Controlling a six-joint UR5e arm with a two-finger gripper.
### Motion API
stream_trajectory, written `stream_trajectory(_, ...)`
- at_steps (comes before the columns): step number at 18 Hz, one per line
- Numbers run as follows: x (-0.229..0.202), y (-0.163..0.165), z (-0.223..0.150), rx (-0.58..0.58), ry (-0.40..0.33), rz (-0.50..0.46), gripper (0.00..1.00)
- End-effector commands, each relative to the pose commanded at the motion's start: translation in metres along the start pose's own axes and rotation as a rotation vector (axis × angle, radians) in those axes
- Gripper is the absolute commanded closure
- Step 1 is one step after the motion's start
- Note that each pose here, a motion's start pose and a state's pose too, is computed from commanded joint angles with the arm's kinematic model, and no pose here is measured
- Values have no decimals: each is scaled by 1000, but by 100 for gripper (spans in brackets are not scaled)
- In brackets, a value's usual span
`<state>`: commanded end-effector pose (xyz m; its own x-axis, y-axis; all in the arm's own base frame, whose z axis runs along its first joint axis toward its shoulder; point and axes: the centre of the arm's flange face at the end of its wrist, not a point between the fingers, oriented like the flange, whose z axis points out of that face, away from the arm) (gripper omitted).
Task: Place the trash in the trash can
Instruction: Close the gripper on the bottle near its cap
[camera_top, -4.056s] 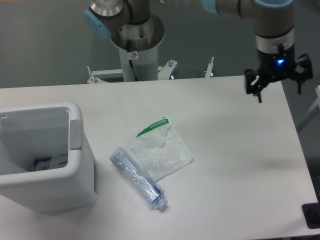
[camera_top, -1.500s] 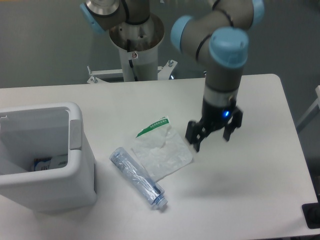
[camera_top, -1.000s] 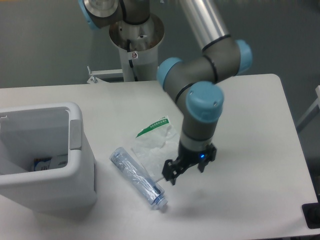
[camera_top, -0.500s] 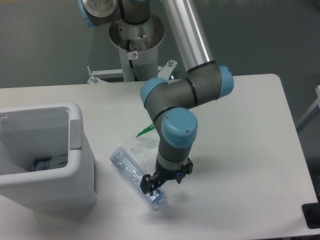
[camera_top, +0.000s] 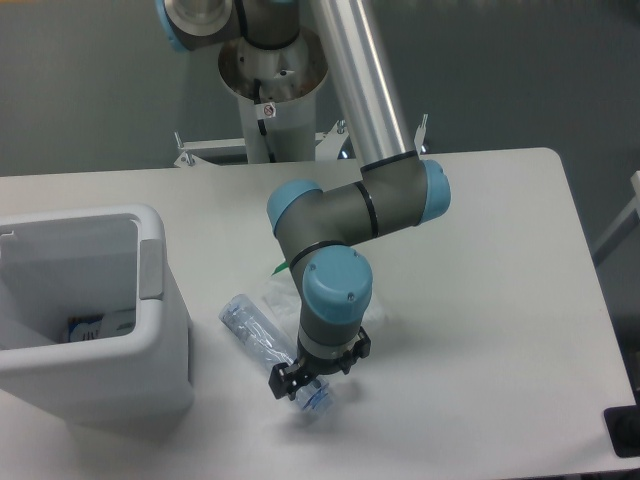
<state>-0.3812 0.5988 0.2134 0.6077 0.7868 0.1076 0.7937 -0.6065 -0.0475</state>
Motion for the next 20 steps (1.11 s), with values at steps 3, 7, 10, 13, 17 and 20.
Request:
stream_trajectory(3, -1, 0, 9, -12, -3, -1, 0)
stream_trajectory(7, 1, 1, 11, -17, -4, 1, 0)
stream_trajectory(10, 4, 1, 12, -14, -3, 6, 0)
stream_trajectory(13, 3, 0, 19, -23, -6, 5, 11)
stream_trajectory(17, 3, 2, 23, -31, -7, 5, 23)
stream_trajectory(20, 4, 1, 19, -25, -5, 10, 30)
